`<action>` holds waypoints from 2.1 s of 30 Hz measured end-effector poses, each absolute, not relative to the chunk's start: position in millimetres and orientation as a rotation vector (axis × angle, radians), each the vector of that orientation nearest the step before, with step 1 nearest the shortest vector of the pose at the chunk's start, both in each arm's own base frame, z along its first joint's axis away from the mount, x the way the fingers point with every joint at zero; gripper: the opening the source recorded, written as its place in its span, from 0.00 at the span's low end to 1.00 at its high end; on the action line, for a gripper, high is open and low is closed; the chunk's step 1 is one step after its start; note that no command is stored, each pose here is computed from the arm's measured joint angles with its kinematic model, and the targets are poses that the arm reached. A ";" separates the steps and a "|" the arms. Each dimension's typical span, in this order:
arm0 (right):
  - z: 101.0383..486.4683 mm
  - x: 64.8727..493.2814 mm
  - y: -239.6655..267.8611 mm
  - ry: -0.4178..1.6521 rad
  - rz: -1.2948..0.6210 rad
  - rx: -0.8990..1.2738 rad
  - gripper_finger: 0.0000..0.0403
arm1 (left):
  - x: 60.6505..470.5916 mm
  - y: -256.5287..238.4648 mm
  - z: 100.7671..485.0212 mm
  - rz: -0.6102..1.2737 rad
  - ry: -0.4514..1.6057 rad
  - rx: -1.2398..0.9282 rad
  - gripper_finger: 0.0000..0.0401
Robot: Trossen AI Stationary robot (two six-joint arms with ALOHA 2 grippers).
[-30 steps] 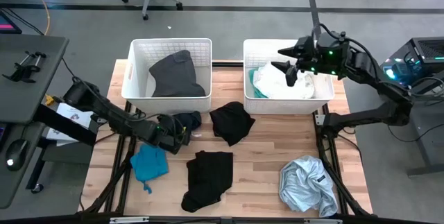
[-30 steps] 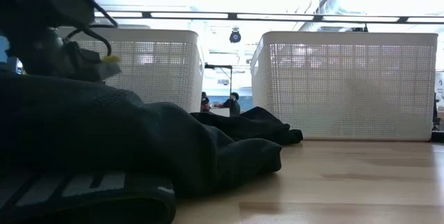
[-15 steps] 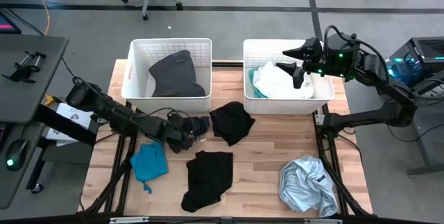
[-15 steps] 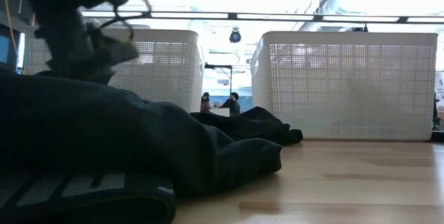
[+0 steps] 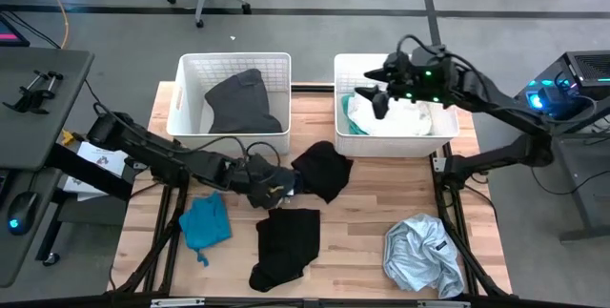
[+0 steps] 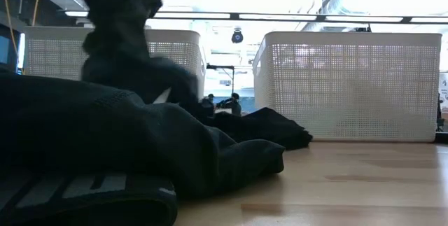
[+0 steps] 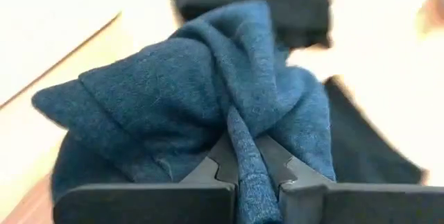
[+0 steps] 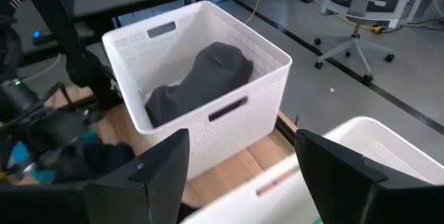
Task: Sort clothes
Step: Put the dark blue shorts into the left bin
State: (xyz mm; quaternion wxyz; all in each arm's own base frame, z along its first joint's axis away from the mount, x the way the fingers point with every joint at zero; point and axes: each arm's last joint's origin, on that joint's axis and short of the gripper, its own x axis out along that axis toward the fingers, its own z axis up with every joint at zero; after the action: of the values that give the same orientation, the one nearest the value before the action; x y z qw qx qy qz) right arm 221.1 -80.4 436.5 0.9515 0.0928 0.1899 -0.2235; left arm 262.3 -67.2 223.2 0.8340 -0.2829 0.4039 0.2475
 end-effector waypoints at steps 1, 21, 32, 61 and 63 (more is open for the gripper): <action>436.0 224.8 -81.7 0.376 -0.452 0.194 0.62 | 266.0 -67.1 227.9 0.503 0.830 -0.599 0.01; 438.2 240.6 -79.9 0.289 -0.368 0.302 0.62 | 313.7 -5.4 346.3 0.282 0.415 -0.314 0.01; 439.6 243.5 -72.1 0.270 -0.352 0.336 0.62 | 293.1 35.3 385.6 0.354 0.449 -0.177 0.01; 446.2 246.1 -70.3 0.175 -0.414 0.402 0.62 | 181.2 142.1 340.1 1.007 0.874 -0.272 0.01; 446.1 246.9 -67.1 0.177 -0.402 0.401 0.62 | 185.1 152.0 321.0 0.976 0.890 -0.319 0.01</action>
State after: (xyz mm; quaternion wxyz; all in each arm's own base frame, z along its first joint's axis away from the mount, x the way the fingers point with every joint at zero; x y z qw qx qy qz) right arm 246.9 -67.1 446.1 0.9561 0.1976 0.0874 -0.1981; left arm 185.1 152.0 321.0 0.7780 -0.1473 0.4115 0.4512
